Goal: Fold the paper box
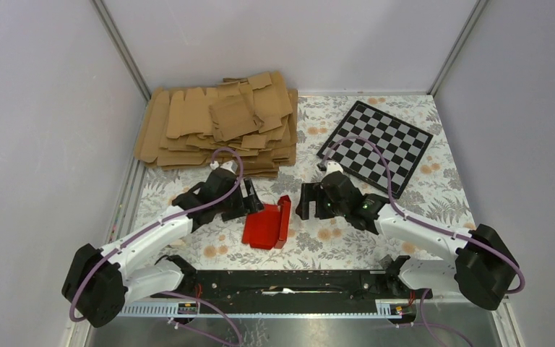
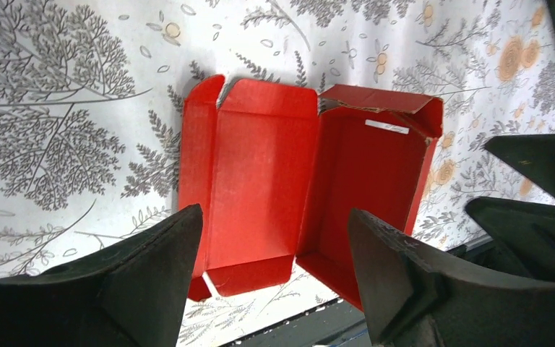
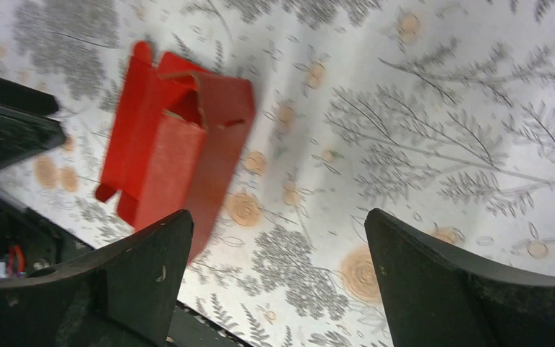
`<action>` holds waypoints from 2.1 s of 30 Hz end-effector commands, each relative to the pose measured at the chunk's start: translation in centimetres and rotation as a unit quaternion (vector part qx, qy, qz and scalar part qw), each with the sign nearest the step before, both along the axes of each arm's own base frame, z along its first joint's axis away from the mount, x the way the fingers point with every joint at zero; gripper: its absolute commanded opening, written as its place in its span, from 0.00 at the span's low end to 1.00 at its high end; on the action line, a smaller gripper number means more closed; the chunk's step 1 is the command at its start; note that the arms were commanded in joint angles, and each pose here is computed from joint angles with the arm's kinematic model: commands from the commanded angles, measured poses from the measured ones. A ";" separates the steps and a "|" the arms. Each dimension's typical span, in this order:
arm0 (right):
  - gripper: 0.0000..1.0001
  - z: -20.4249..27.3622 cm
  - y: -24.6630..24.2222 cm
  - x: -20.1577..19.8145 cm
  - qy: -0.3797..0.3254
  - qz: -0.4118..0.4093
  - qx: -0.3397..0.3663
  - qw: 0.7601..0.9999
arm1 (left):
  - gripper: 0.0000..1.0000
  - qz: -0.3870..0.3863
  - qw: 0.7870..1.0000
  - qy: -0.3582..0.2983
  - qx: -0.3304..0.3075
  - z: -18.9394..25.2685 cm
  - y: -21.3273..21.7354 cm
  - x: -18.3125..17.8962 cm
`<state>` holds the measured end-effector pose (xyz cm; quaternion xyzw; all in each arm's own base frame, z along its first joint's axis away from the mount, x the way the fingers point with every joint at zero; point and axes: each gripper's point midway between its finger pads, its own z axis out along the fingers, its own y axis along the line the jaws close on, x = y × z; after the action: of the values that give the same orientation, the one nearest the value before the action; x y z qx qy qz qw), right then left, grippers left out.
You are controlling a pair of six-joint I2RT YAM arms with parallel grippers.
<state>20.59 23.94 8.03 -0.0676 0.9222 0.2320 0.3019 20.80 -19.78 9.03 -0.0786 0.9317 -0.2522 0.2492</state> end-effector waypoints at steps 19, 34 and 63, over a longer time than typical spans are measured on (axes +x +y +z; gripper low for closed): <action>0.95 7.5 6.9 -1.6 -0.015 0.142 0.170 0.975 | 0.76 0.022 0.998 0.060 -0.008 -4.7 1.4 -1.7; 0.97 -2.0 2.8 -2.0 0.082 0.060 0.016 0.995 | 0.77 0.021 1.000 0.016 -0.001 -1.2 2.1 -1.3; 1.00 6.3 7.1 -0.4 0.032 0.064 0.117 0.990 | 0.78 0.013 1.000 0.011 -0.004 -1.2 1.8 -0.9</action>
<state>19.08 28.62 12.58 -0.0983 0.8978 0.3436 0.2573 18.59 -17.40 6.21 -0.0989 0.9426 -0.2353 0.2152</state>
